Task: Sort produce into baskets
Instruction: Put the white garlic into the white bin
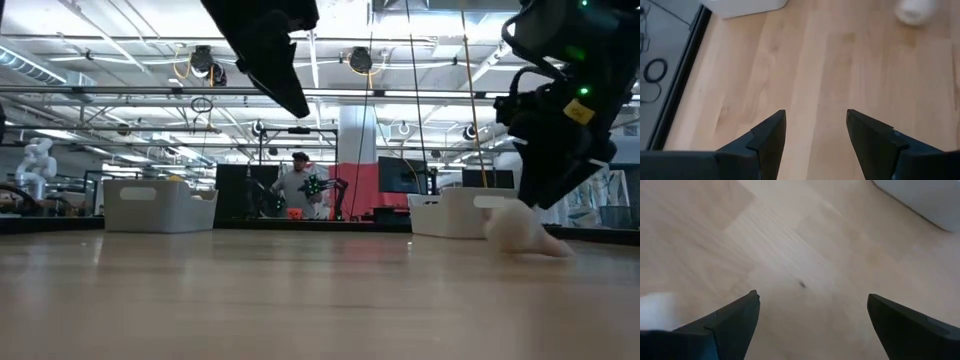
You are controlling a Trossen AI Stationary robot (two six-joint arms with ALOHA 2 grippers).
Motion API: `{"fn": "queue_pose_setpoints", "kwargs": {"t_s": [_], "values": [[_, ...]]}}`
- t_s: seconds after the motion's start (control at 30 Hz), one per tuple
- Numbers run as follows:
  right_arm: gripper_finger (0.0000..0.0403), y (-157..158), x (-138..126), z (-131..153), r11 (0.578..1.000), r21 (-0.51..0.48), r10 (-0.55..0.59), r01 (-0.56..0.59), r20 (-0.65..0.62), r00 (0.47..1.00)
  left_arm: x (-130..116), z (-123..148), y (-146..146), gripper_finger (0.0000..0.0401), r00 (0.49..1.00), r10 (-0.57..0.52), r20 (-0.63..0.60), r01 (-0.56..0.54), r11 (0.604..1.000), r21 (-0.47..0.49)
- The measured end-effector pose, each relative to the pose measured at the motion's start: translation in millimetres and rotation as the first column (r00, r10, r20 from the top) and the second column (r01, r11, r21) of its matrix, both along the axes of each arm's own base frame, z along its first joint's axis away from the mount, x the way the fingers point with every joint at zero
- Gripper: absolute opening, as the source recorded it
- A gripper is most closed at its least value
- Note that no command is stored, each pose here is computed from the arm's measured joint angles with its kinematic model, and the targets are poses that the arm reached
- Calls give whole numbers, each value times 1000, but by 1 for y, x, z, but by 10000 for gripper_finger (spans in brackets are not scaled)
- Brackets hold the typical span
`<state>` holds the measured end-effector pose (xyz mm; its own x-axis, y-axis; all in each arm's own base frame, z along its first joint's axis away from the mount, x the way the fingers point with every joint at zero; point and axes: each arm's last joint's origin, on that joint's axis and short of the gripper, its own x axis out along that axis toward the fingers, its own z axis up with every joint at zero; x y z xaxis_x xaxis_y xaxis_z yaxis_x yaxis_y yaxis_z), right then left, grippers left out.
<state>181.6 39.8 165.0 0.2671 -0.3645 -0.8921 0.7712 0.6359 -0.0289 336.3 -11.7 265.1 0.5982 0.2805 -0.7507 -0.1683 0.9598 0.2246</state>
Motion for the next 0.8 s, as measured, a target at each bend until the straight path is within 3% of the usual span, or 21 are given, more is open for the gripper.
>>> {"fn": "queue_pose_setpoints", "kwargs": {"t_s": [0.23,0.3,0.37,0.43,0.53,0.63,0.7,0.8], "values": [[357,-1,7,4,996,-79,-20,29,106,994,2,-2,-6,216,999,-34,5,34,999,13],[357,2,13,5,998,-59,-17,28,177,984,2,-1,-6,216,1000,-28,11,28,1000,8],[357,15,25,7,996,-13,90,-89,259,962,3,-1,-6,216,1000,-16,24,16,1000,-4],[357,34,37,8,958,7,267,-287,342,901,3,-1,-7,216,999,-28,31,28,999,-20],[357,64,50,10,836,-29,500,-549,452,738,3,-1,-10,216,999,-45,30,46,998,-41],[357,86,55,5,728,-80,623,-681,493,608,3,-1,-13,216,999,-39,36,40,998,-53],[357,94,57,-1,706,-106,648,-700,494,580,3,-1,-16,216,998,-47,38,49,997,-54],[357,99,61,-15,697,-109,665,-709,469,581,3,0,-20,216,997,-57,44,59,997,-54]]}}
